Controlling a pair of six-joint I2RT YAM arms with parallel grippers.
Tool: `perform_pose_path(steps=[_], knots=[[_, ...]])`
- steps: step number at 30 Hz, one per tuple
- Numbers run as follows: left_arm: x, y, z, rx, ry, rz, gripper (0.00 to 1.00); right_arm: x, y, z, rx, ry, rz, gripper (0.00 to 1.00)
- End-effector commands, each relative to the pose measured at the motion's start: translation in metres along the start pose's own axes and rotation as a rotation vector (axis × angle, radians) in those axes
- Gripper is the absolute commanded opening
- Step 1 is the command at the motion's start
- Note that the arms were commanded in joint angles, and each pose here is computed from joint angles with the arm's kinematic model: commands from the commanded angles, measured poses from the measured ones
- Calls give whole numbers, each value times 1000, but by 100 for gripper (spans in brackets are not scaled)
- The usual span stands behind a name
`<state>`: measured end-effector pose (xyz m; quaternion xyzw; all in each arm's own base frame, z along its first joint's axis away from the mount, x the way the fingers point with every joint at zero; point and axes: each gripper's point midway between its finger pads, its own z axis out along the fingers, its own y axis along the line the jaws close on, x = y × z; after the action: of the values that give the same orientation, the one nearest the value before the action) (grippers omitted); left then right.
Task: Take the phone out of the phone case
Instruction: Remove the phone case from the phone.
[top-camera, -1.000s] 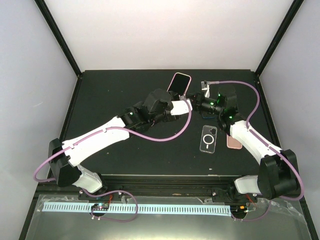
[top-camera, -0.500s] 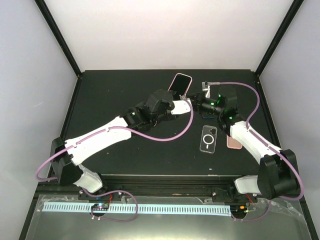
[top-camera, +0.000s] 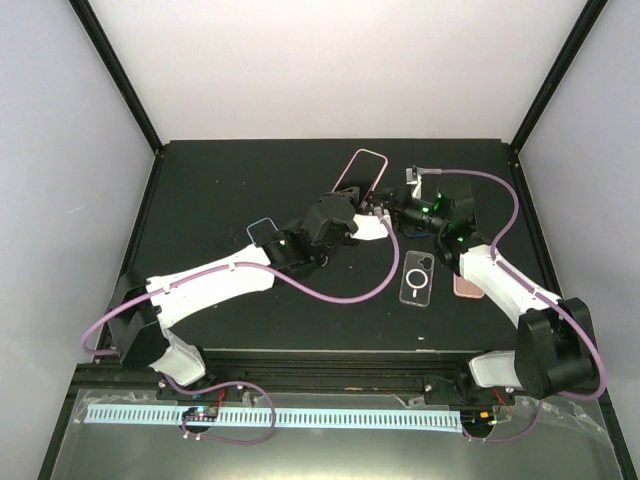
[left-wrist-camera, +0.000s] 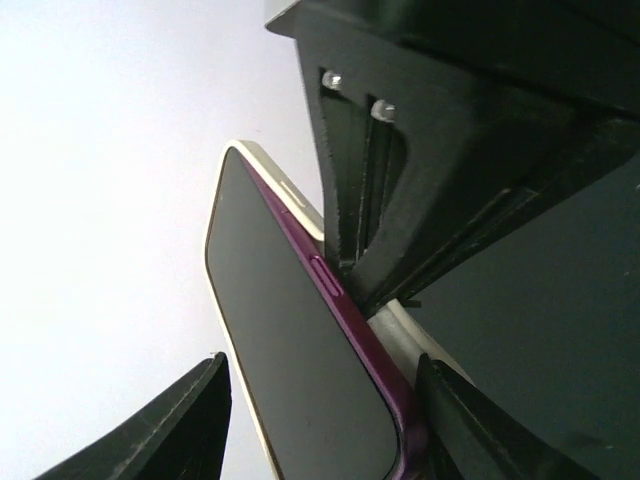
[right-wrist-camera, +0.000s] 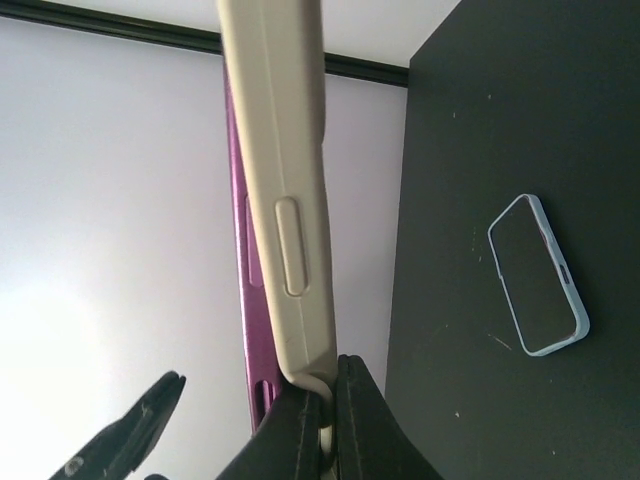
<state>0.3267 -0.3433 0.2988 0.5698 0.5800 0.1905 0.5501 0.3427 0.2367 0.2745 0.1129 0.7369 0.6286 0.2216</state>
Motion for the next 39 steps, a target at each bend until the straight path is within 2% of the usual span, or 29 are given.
perform_pose_path(steps=[1, 8, 13, 18, 25, 30, 39], knots=[[1, 8, 7, -151, 50, 132, 50, 7, 27, -3, -93, 29, -50, 1], [-2, -4, 17, -256, 100, 257, 23, 10, 25, -3, -88, 36, -43, 1], [1, -8, 21, -265, 116, 294, 15, 11, 28, -4, -91, 36, -57, 1], [4, -5, 19, -260, 125, 274, 2, 11, 26, -5, -81, 36, -73, 1], [8, 16, 8, -254, 117, 131, 1, 11, 23, -5, -58, 31, -106, 1], [17, 47, 3, -261, 125, 2, 2, 8, 7, -3, 3, 22, -114, 1], [26, 101, 2, -362, 129, -64, 2, 7, -17, -1, 66, 13, -105, 1]])
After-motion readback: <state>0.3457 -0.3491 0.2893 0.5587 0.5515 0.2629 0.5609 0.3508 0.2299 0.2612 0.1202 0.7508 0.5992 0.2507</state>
